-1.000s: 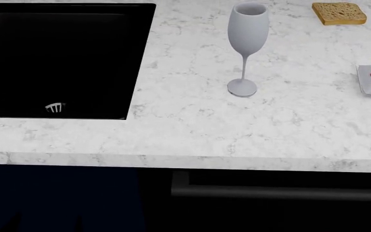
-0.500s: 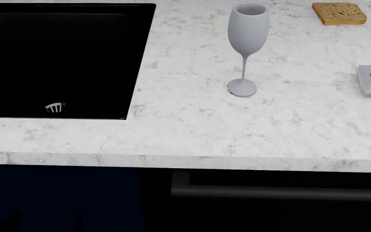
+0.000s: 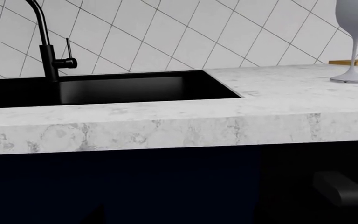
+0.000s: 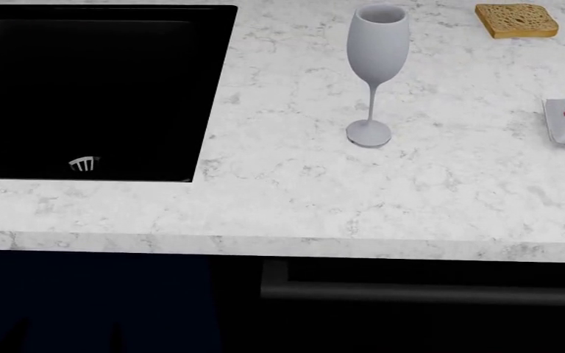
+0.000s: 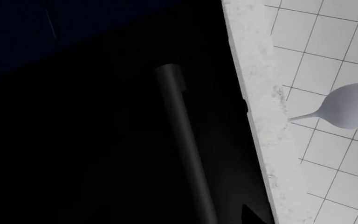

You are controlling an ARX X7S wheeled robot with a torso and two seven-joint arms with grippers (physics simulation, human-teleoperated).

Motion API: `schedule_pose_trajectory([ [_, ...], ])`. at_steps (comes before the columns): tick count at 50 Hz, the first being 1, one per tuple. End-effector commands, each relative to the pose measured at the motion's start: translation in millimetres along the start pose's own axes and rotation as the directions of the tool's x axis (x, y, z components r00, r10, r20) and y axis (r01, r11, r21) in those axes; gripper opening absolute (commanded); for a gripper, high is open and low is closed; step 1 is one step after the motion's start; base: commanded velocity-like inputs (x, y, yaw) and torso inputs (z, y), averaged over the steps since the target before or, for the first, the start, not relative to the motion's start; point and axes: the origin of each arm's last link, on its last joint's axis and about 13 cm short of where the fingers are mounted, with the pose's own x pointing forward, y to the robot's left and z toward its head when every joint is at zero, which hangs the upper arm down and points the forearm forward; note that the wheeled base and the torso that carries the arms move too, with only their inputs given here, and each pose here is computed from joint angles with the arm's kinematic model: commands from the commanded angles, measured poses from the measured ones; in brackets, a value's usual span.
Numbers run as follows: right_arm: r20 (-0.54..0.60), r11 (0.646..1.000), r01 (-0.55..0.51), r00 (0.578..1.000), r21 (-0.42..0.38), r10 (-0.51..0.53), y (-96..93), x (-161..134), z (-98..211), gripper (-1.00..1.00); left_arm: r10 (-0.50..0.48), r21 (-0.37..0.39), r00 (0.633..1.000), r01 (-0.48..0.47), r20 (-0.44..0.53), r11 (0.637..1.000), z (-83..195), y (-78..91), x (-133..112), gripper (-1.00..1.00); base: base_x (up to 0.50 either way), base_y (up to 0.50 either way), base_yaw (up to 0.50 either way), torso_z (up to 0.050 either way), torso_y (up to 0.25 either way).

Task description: Open the dishwasher door

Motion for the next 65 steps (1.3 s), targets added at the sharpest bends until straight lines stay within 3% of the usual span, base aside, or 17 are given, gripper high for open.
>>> schedule_pose_trajectory([
  [1, -0.023, 1.000, -0.008, 1.000, -0.021, 0.008, 1.0, 11, -4, 1.00, 0.004, -0.001, 1.000, -0.004, 0.003, 1.000, 1, 0.7, 0, 1.00, 0.00, 0.00, 0.00, 0.000, 0.000],
  [30, -0.102, 0.999, 0.001, 0.995, -0.039, -0.005, -1.1, 55, -20, 1.00, 0.016, -0.002, 1.000, -0.016, 0.016, 1.000, 3, 4.7, 1, 1.00, 0.00, 0.00, 0.00, 0.000, 0.000],
  [54, -0.155, 0.997, 0.006, 0.988, -0.080, -0.019, -21.3, 90, -32, 1.00, 0.019, -0.003, 1.000, -0.019, 0.023, 1.000, 5, 6.0, 0, 1.00, 0.00, 0.00, 0.00, 0.000, 0.000],
  [55, -0.154, 0.992, 0.008, 0.988, -0.124, -0.028, -21.8, 91, -32, 1.00, 0.019, -0.002, 1.000, -0.019, 0.023, 1.000, 5, 6.1, 0, 1.00, 0.00, 0.00, 0.00, 0.000, 0.000],
  [57, -0.159, 0.996, 0.003, 0.987, -0.091, -0.017, -20.8, 93, -32, 1.00, 0.019, -0.002, 1.000, -0.019, 0.024, 1.000, 6, 6.0, 0, 1.00, 0.00, 0.00, 0.00, 0.000, 0.000],
  [65, -0.170, 0.996, -0.006, 0.985, -0.088, -0.009, -21.6, 103, -37, 1.00, 0.021, 0.003, 0.999, -0.021, 0.030, 1.000, 8, 5.5, -2, 1.00, 0.00, 0.00, 0.00, 0.000, 0.000],
])
